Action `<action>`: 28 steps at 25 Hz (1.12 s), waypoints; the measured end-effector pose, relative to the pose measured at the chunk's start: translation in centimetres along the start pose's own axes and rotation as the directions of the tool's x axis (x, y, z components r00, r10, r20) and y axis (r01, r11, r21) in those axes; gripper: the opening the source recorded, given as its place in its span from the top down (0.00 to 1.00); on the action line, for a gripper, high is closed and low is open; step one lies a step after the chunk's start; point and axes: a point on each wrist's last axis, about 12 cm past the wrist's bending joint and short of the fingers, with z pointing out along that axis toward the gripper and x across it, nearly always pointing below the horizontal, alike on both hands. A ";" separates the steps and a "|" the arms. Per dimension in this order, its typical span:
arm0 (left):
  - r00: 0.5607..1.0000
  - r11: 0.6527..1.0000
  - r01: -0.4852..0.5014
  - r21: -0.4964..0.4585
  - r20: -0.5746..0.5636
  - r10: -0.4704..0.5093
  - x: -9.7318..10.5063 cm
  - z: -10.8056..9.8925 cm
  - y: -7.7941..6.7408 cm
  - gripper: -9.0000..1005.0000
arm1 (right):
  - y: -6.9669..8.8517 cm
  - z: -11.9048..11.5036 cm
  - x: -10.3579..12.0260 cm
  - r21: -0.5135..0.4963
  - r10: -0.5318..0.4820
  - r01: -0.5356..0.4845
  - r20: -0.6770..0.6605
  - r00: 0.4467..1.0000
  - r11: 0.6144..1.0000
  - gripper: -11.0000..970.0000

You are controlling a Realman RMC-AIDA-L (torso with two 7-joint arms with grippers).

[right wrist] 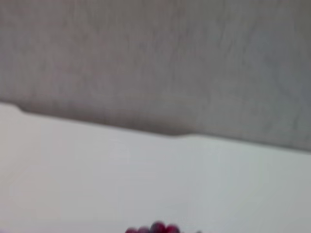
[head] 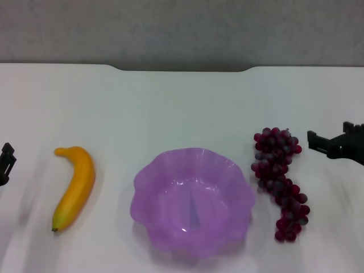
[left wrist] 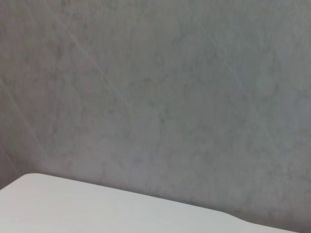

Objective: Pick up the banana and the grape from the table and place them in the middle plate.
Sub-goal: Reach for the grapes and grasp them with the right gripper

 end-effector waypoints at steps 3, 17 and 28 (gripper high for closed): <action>1.000 1.000 0.001 -0.001 -0.005 -0.001 0.1 0.0 0.0 0.33 | -0.2 -0.3 -0.9 -0.039 0.050 -0.054 -0.081 0.995 0.998 0.09; 1.000 1.000 -0.004 0.012 -0.001 0.004 -0.1 0.5 -0.4 0.33 | -1.2 2.7 -3.8 -0.081 0.078 -0.107 -0.299 0.951 0.991 0.09; 1.000 1.000 -0.001 0.028 -0.002 0.001 -0.1 0.8 -0.8 0.33 | -0.6 6.8 -2.7 -0.087 0.059 -0.090 -0.306 0.950 0.992 0.09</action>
